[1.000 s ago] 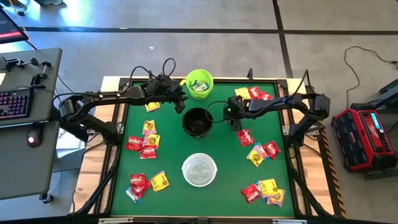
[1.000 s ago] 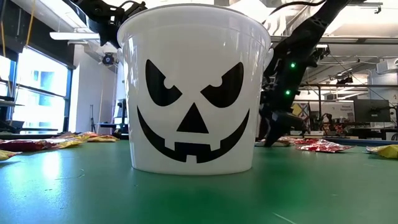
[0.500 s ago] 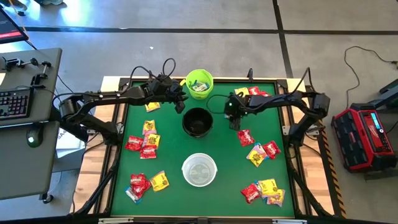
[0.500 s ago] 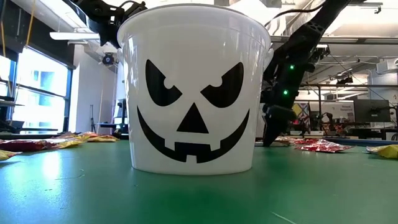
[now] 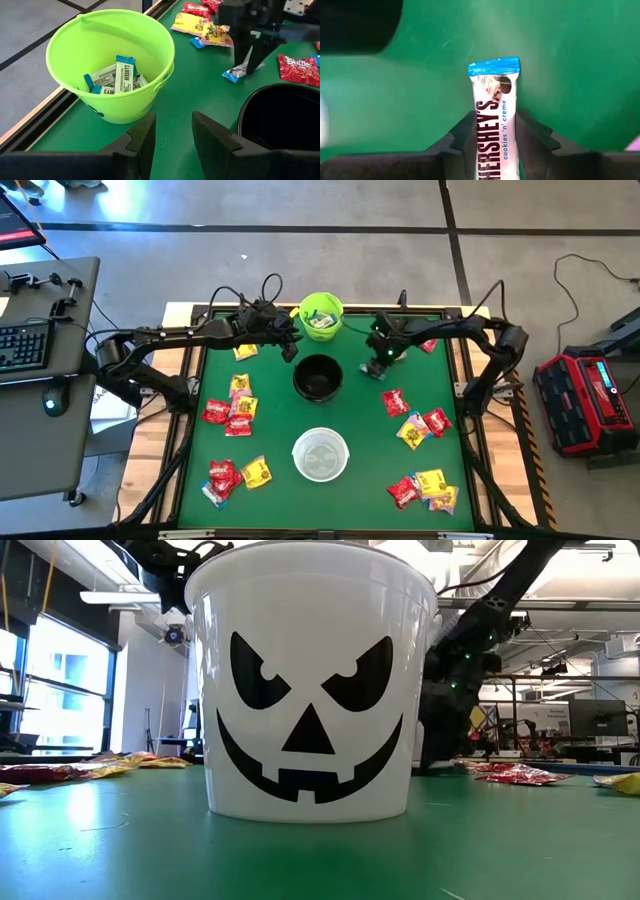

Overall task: Sort candy by brand, put in halloween buckets
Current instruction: Put the white chocolate into the green bucket

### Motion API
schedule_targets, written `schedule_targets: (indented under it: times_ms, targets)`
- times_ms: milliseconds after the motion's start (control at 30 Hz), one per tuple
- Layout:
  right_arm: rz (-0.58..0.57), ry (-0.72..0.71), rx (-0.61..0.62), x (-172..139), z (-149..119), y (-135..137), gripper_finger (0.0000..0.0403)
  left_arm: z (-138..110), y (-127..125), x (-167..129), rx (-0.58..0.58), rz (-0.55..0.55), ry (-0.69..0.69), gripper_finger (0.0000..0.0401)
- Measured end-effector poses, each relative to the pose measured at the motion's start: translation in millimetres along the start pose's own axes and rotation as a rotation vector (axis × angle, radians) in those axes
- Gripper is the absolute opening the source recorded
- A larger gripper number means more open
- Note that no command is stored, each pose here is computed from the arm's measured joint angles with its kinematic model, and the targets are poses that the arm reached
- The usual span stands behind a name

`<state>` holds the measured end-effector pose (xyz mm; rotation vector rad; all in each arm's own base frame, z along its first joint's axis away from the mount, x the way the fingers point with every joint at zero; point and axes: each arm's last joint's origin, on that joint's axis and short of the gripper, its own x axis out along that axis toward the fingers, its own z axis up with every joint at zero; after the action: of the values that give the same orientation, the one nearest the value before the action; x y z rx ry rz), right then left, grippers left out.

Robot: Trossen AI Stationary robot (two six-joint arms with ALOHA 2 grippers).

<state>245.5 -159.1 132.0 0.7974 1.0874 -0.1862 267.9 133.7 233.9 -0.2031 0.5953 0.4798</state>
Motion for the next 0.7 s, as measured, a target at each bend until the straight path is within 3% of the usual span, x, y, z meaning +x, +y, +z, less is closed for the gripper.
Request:
schedule_targets:
  times_ms: [233,700]
  targets:
    - [0.104,-0.028,0.175,-12,4,-17,0.0097,0,-1,0,0.001,-0.002,0.000,0.0120]
    - [0.423,-0.124,0.296,-23,24,-14,0.0096,0,-1,0,0.006,-0.004,0.000,0.0120]
